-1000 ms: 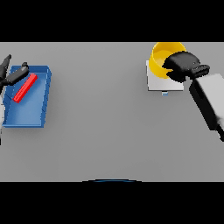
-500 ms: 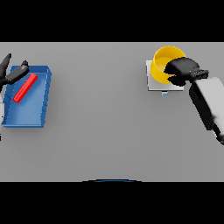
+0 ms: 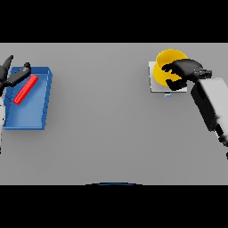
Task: Pick up the red beaker and tilt it to pour out 1 green nut into yellow bowl. Pick up the yellow bowl and place it on the metallic measuring scale.
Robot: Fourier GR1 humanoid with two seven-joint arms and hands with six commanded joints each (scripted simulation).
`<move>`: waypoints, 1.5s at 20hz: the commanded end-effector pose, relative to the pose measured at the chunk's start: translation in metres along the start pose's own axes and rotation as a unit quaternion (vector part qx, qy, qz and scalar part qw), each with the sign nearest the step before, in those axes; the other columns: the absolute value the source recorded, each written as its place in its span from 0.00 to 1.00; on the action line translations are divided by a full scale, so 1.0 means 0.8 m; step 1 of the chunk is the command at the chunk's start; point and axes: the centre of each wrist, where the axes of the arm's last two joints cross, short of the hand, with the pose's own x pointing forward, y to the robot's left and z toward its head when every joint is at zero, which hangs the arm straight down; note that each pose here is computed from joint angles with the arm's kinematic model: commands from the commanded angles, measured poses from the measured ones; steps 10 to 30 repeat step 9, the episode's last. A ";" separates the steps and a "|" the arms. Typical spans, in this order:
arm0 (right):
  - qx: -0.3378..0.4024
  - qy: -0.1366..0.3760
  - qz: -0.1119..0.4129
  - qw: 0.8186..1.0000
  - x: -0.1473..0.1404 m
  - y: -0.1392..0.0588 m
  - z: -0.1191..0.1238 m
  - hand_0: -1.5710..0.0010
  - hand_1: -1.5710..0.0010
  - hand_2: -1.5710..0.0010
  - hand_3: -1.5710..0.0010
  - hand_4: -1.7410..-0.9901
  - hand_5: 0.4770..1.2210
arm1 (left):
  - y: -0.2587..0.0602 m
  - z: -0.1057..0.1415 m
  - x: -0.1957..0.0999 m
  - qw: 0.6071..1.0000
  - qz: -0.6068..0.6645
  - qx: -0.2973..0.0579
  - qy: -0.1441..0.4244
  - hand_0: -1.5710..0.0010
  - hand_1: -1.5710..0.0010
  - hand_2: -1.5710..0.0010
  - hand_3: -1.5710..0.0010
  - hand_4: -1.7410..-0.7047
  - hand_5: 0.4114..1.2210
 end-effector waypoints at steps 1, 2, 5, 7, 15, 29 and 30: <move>0.001 0.004 0.004 1.000 -0.001 0.000 0.000 0.75 0.76 0.81 0.84 0.35 0.50 | 0.000 -0.002 0.001 1.000 -0.003 0.000 0.003 1.00 1.00 1.00 1.00 0.88 0.42; 0.002 0.006 0.005 1.000 0.000 0.000 0.000 0.80 0.81 0.85 0.87 0.37 0.48 | 0.002 -0.001 0.000 1.000 -0.004 0.000 0.004 1.00 1.00 1.00 1.00 0.88 0.42; 0.011 0.005 0.019 1.000 0.002 -0.002 0.000 0.90 0.90 0.92 0.93 0.43 0.45 | 0.002 -0.001 0.002 1.000 0.001 0.002 0.003 1.00 1.00 1.00 1.00 0.87 0.42; 0.022 0.014 0.021 0.999 0.004 0.002 -0.002 0.94 0.94 0.95 0.96 0.45 0.43 | 0.001 0.001 0.000 1.000 -0.004 0.003 0.004 1.00 1.00 1.00 1.00 0.88 0.43; 0.025 0.014 0.020 0.999 0.002 0.000 0.000 0.96 0.96 0.97 0.97 0.47 0.41 | 0.005 0.005 0.004 1.000 -0.003 0.005 -0.006 1.00 1.00 1.00 1.00 0.88 0.43; 0.025 0.014 0.020 0.999 0.002 0.000 0.000 0.96 0.96 0.97 0.97 0.47 0.41 | 0.005 0.005 0.004 1.000 -0.003 0.005 -0.006 1.00 1.00 1.00 1.00 0.88 0.43; 0.025 0.014 0.020 0.999 0.002 0.000 0.000 0.96 0.96 0.97 0.97 0.47 0.41 | 0.005 0.005 0.004 1.000 -0.003 0.005 -0.006 1.00 1.00 1.00 1.00 0.88 0.43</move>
